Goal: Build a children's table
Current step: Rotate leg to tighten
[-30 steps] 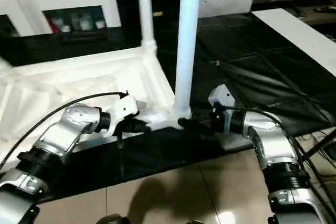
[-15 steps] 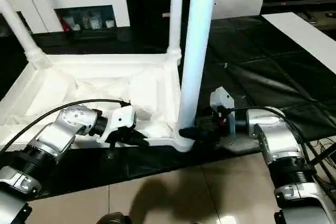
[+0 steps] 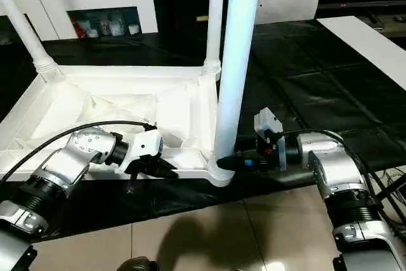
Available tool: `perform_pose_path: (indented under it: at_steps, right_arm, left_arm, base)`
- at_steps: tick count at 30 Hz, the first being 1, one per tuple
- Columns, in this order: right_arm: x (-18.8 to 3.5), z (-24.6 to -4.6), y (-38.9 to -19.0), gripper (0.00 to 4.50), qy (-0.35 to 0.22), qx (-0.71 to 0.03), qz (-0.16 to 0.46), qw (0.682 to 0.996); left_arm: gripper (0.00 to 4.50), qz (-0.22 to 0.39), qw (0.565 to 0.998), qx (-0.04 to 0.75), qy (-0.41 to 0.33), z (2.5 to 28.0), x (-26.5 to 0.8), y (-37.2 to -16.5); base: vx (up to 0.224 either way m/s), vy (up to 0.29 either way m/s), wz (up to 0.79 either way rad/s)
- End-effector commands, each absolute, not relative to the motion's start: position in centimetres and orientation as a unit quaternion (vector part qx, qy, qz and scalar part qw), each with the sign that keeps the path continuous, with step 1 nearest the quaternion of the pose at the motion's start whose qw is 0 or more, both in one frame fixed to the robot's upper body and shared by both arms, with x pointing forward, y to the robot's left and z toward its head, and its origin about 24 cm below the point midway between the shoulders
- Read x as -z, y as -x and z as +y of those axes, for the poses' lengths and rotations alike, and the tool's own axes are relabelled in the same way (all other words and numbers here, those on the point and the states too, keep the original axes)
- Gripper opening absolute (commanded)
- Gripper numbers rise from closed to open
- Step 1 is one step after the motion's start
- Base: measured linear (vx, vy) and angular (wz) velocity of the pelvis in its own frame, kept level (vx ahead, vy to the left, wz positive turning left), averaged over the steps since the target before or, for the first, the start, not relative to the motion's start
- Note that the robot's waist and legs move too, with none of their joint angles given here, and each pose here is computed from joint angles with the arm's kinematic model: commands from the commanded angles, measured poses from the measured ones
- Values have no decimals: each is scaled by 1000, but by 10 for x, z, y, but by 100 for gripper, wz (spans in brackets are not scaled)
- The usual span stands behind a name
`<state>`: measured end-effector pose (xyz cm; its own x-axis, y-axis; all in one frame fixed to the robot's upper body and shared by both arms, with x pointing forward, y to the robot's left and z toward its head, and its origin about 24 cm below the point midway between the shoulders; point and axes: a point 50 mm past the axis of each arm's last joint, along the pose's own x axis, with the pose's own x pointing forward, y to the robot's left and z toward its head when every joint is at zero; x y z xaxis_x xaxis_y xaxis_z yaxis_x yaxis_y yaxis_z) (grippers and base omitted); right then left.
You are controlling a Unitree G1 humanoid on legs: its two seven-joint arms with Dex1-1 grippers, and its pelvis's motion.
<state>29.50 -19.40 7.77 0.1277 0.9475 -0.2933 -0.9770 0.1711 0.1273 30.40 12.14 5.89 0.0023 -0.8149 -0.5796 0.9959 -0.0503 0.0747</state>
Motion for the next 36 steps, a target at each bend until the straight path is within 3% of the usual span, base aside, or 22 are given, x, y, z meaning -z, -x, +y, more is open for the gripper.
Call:
perform_pose_path:
  at_steps: [1, 6, 12, 15, 16, 18, 19, 22, 28, 36]
  right_arm:
    - [-76, -186, -289, 199, 26, -660, 151, 736]
    - [-72, -177, -287, 194, -6, -633, 157, 758]
    - [-55, -155, -309, 193, -22, -461, 171, 871]
    - [-47, -146, -321, 193, -24, -369, 185, 911]
    - [-47, -146, -321, 193, -24, -369, 185, 911]
    - [-44, -140, -331, 193, -51, -293, 187, 936]
    - [-44, -140, -331, 227, -51, -293, 187, 936]
    - [-48, -133, -333, 263, -81, -291, 157, 940]
    - [-51, -136, -328, 315, -66, -318, 139, 936]
    - [-60, -176, -324, 390, -2, -353, 120, 928]
  left_arm:
    - [0, 184, 647, 699, -245, 113, -59, -301]
    - [0, 190, 682, 674, -210, 105, -60, -304]
    - [0, 199, 774, 587, -130, 74, -65, -316]
    - [0, 199, 815, 534, -101, 58, -67, -324]
    - [0, 199, 815, 534, -101, 58, -67, -324]
    - [0, 193, 842, 497, -79, 44, -70, -328]
    - [0, 193, 842, 497, -79, 44, -70, -328]
    - [0, 191, 844, 495, -82, 38, -72, -326]
    - [0, 189, 843, 490, -117, 52, -69, -328]
    - [0, 183, 813, 527, -165, 78, -68, -327]
  base:
    - [0, 0, 0]
    - [0, 0, 0]
    - [0, 0, 0]
    - [0, 0, 0]
    - [0, 0, 0]
    - [0, 0, 0]
    - [0, 0, 0]
    - [0, 0, 0]
    - [0, 0, 0]
    - [0, 0, 0]
